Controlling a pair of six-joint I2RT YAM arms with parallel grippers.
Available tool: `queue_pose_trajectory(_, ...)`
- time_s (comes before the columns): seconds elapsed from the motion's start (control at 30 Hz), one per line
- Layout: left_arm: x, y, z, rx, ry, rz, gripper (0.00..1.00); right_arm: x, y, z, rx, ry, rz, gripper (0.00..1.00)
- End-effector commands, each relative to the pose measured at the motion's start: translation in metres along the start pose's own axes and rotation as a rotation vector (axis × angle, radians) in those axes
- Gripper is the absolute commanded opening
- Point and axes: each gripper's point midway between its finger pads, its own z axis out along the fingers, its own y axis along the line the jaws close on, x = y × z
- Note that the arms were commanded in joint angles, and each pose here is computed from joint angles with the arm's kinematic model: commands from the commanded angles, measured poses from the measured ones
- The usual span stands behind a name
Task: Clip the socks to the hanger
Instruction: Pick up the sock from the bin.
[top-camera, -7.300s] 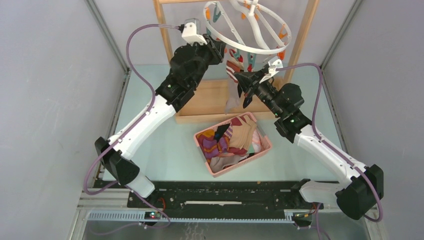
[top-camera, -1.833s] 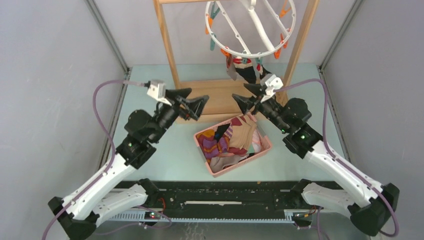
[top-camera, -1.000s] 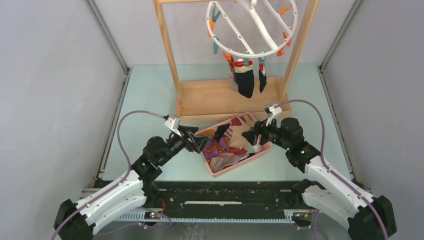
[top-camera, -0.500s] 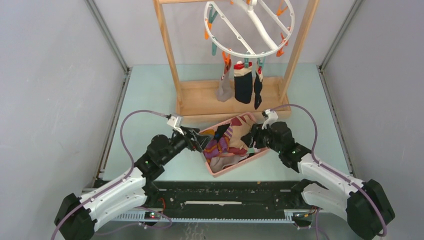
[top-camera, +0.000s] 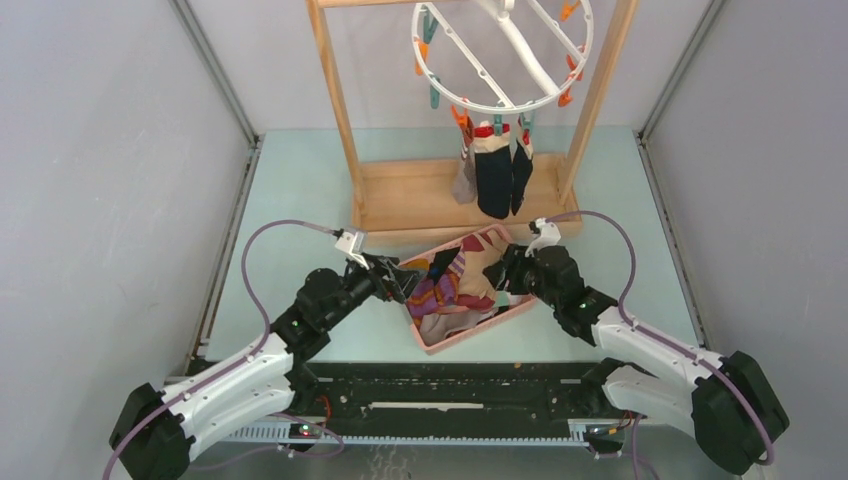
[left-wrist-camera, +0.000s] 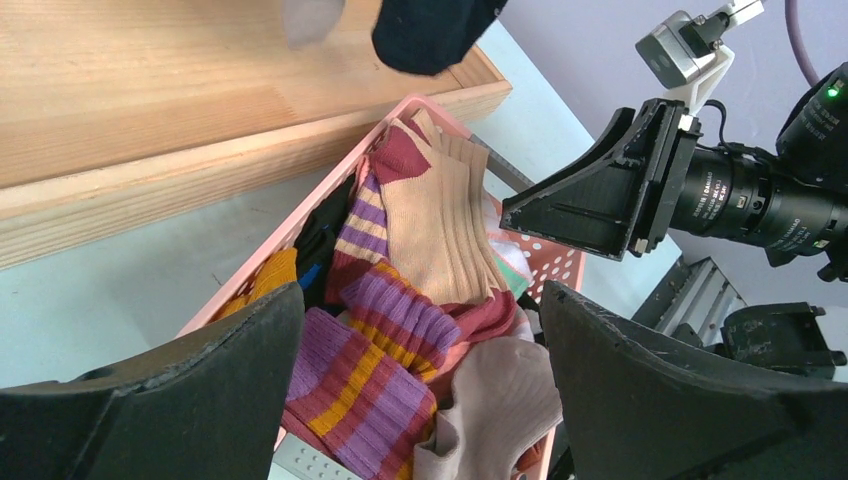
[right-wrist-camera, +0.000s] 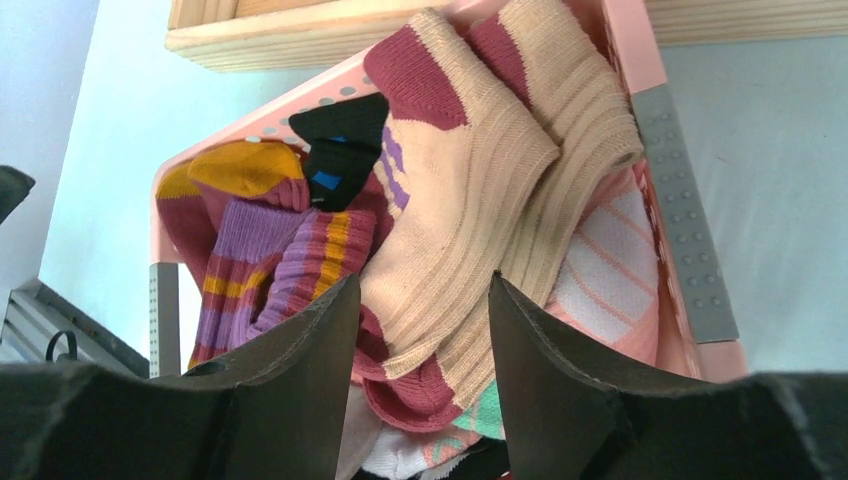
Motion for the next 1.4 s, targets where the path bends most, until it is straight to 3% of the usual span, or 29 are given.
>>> queue_pose_trajectory(0.0,0.004,0.007,-0.001,-0.017,-0.014,-0.015,0.92,-0.01,-0.001,0.003,0.031,-0.06,0.054,0.58)
queue_pose_trajectory(0.33,0.005,0.008,-0.001,-0.02,-0.012,-0.005,0.92,-0.016,-0.002,0.017,0.053,-0.095,0.101,0.44)
queue_pose_trajectory(0.7,0.003,0.011,-0.001,-0.033,-0.017,0.009,0.92,-0.002,-0.01,0.052,0.133,-0.013,0.122,0.51)
queue_pose_trajectory(0.8,0.002,0.013,-0.001,-0.047,-0.022,0.015,0.92,-0.001,-0.006,0.056,0.114,-0.015,0.117,0.45)
queue_pose_trajectory(1.03,0.0,0.012,-0.001,-0.045,-0.022,0.022,0.91,-0.049,0.033,0.032,-0.035,-0.164,0.066,0.16)
queue_pose_trajectory(1.2,-0.001,0.01,0.0,-0.036,-0.021,0.028,0.91,-0.09,0.046,0.005,-0.078,-0.311,0.053,0.12)
queue_pose_trajectory(1.37,-0.001,0.009,0.001,-0.028,-0.019,0.029,0.91,-0.093,0.037,0.002,-0.06,-0.306,0.053,0.12)
